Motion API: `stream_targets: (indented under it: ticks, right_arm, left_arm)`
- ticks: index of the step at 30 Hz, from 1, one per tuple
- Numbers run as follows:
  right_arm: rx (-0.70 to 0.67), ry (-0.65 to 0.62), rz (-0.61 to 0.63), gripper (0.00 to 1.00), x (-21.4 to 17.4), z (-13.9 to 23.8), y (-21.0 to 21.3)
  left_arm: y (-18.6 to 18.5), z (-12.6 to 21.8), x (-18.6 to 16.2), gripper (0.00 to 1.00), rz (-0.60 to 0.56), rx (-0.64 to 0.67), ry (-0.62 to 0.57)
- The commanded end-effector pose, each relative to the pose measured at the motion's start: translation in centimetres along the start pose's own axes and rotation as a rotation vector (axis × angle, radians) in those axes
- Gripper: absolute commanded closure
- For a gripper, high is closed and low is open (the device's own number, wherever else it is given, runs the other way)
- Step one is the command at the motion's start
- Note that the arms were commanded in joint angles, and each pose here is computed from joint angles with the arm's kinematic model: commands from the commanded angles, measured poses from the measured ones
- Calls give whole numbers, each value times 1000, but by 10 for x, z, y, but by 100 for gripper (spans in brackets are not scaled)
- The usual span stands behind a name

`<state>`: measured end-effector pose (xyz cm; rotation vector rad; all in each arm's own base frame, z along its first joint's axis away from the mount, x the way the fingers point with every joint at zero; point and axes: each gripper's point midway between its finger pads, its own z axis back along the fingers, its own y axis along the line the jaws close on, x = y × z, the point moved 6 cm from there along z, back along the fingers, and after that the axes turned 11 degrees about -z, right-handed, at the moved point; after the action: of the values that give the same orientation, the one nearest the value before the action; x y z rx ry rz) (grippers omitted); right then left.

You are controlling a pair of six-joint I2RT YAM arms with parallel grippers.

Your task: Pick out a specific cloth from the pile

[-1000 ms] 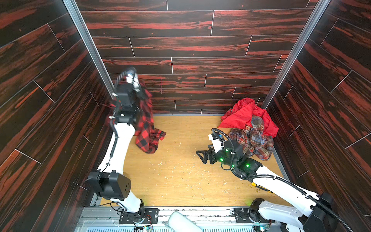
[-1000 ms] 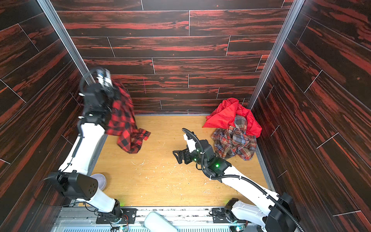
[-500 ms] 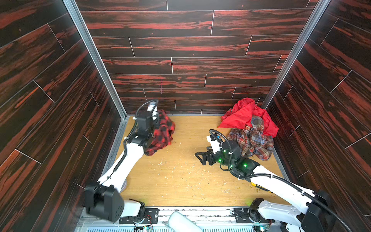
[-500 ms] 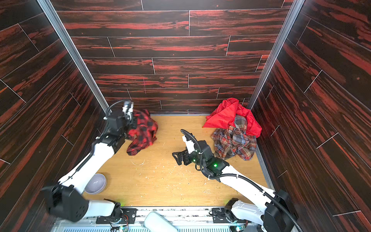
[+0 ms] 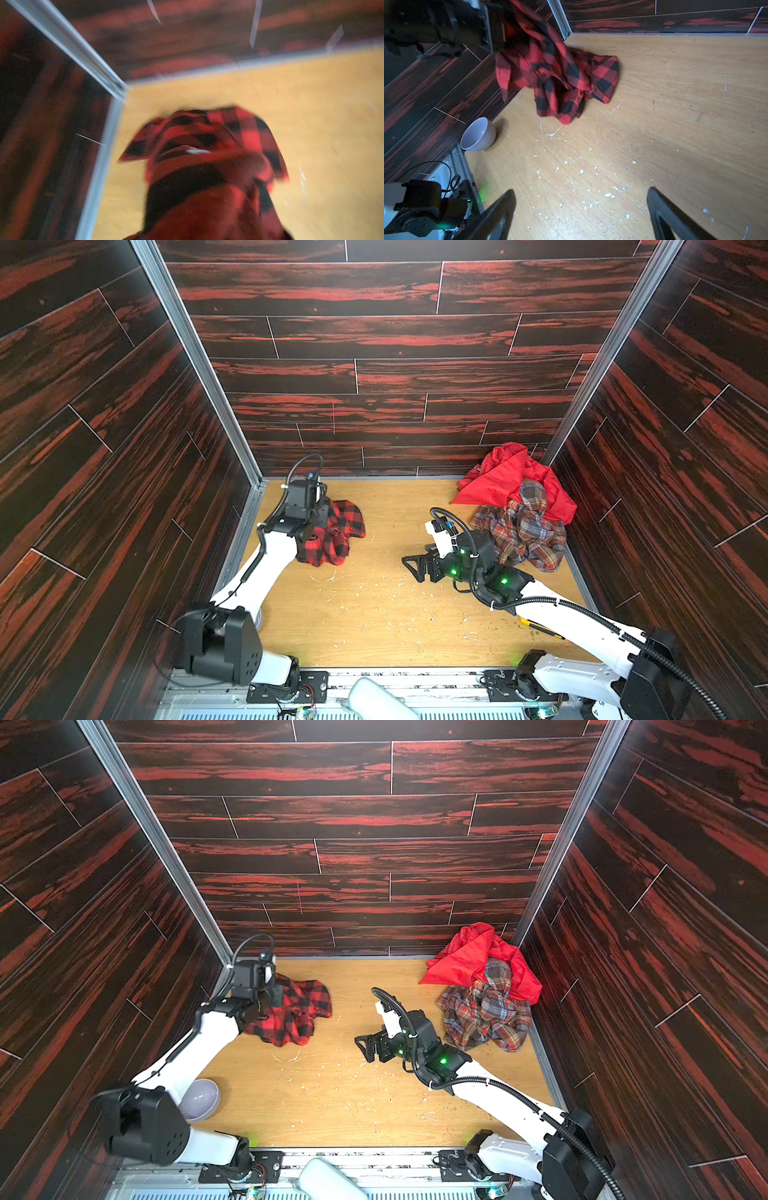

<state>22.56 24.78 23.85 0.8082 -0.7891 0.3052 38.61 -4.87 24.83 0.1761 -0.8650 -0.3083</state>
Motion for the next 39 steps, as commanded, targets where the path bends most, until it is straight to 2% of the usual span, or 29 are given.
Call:
stream_targets:
  ticks: [1,3,6,9,11,15,19,20,22,23,24,28,32,38,39]
  right_arm:
    - [20,16,-8,1,-1,-6,2]
    - [23,19,-7,1,0,-7,3]
    - [22,17,-12,1,-1,-6,2]
    - [16,12,-25,1,-5,-5,0]
    - [15,16,-30,1,-7,-4,-1]
    - [13,21,-31,1,-8,-4,-2]
    - [12,22,-32,1,-7,-4,-2]
    - [10,24,-33,1,-8,-4,-2]
    - [10,27,-35,1,-10,-4,-2]
    - [10,24,-36,1,-9,-4,-3]
    - [10,26,-38,1,-10,-4,-3]
    - [12,33,-38,1,-11,-7,-3]
    - [18,35,-30,1,-9,-9,-2]
    - [2,43,4,1,7,-20,5]
    - [3,48,20,1,12,-25,10]
  left_arm:
    - [-24,-7,-7,100,-61,-214,95]
    - [-36,-18,-5,100,-101,-297,104]
    - [-48,-42,-6,100,-140,-340,128]
    - [-53,-72,-13,100,-143,-345,221]
    - [-60,-87,-20,100,-149,-408,294]
    - [-84,-104,-30,100,-230,-585,257]
    - [-89,-117,-40,100,-276,-602,288]
    - [-88,-118,-40,94,-286,-594,288]
    - [-84,-114,-37,74,-309,-566,267]
    - [-81,-109,-35,69,-314,-552,251]
    - [-77,-103,-22,65,-319,-517,177]
    - [-54,-66,12,47,-291,-387,15]
    - [-26,-27,34,37,-225,-250,-74]
    - [8,9,36,31,-55,-306,-179]
    - [17,10,34,31,-21,-274,-181]
